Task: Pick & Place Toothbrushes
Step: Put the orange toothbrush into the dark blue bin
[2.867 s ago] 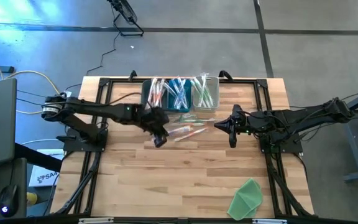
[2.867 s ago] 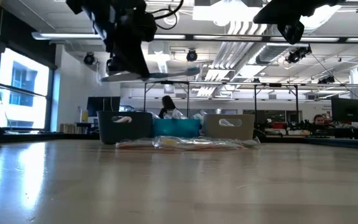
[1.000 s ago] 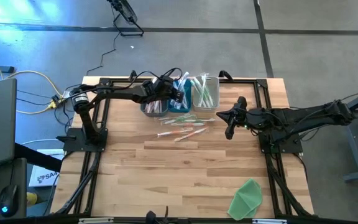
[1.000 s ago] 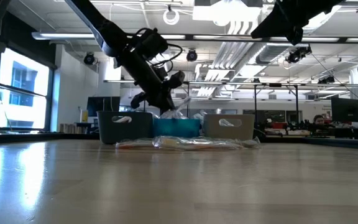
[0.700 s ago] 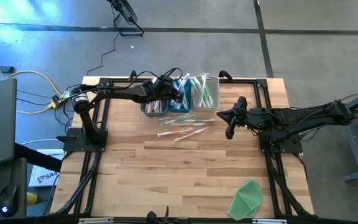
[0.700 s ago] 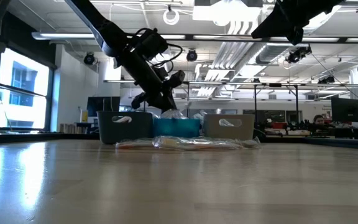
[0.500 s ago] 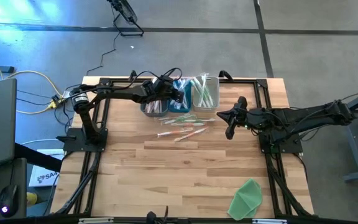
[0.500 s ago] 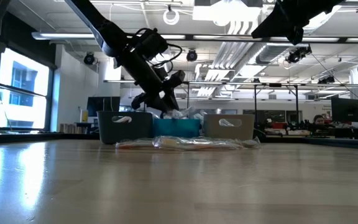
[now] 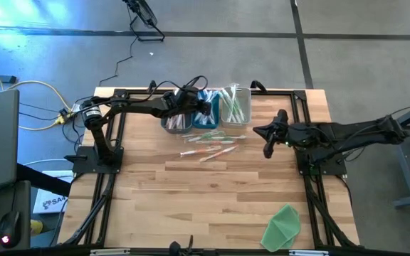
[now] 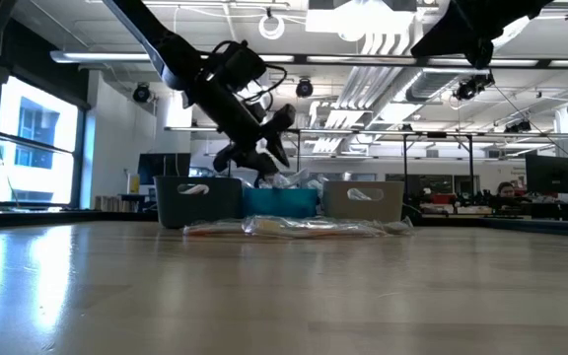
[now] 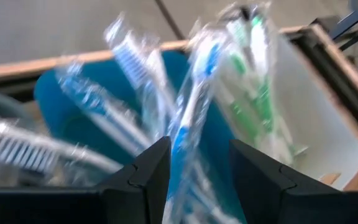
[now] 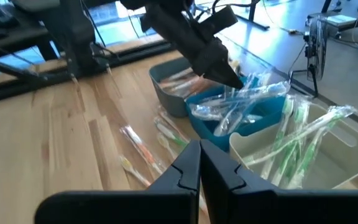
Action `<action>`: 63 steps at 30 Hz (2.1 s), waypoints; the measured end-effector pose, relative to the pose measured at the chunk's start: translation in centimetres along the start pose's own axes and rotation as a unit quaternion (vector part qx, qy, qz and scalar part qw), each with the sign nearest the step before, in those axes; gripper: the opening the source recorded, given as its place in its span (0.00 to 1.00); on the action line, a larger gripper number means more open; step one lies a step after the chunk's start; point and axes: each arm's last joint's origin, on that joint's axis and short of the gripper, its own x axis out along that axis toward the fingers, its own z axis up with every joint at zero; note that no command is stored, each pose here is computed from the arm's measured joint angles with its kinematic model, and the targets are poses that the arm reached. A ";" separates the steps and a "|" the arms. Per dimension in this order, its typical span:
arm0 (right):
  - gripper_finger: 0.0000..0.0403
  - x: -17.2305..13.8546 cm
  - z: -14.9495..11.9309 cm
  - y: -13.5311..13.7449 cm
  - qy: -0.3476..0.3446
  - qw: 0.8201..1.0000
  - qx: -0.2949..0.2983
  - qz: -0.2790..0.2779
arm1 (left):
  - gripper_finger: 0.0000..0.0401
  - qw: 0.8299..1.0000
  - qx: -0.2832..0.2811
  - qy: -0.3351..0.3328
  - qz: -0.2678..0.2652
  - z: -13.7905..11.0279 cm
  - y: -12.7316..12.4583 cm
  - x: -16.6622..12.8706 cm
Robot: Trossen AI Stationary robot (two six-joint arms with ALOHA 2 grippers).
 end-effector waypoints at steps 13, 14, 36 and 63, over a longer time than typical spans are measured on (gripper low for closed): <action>0.00 -1.2 0.4 -0.5 -0.021 1.000 0.021 0.006 | 0.39 1.000 -0.005 -0.020 -0.017 0.4 -0.3 0.0; 0.00 -1.2 0.4 -0.5 -0.021 0.999 0.026 0.007 | 0.39 1.000 -0.005 -0.020 -0.017 0.4 -0.3 0.0; 0.00 -1.1 0.5 -0.4 -0.025 0.995 0.093 0.010 | 0.39 0.978 0.157 0.004 -0.139 -0.3 -6.1 -7.0; 0.00 4.5 -0.8 2.4 0.006 0.996 0.084 -0.001 | 0.39 0.915 0.235 -0.104 -0.310 -5.1 -0.3 -23.7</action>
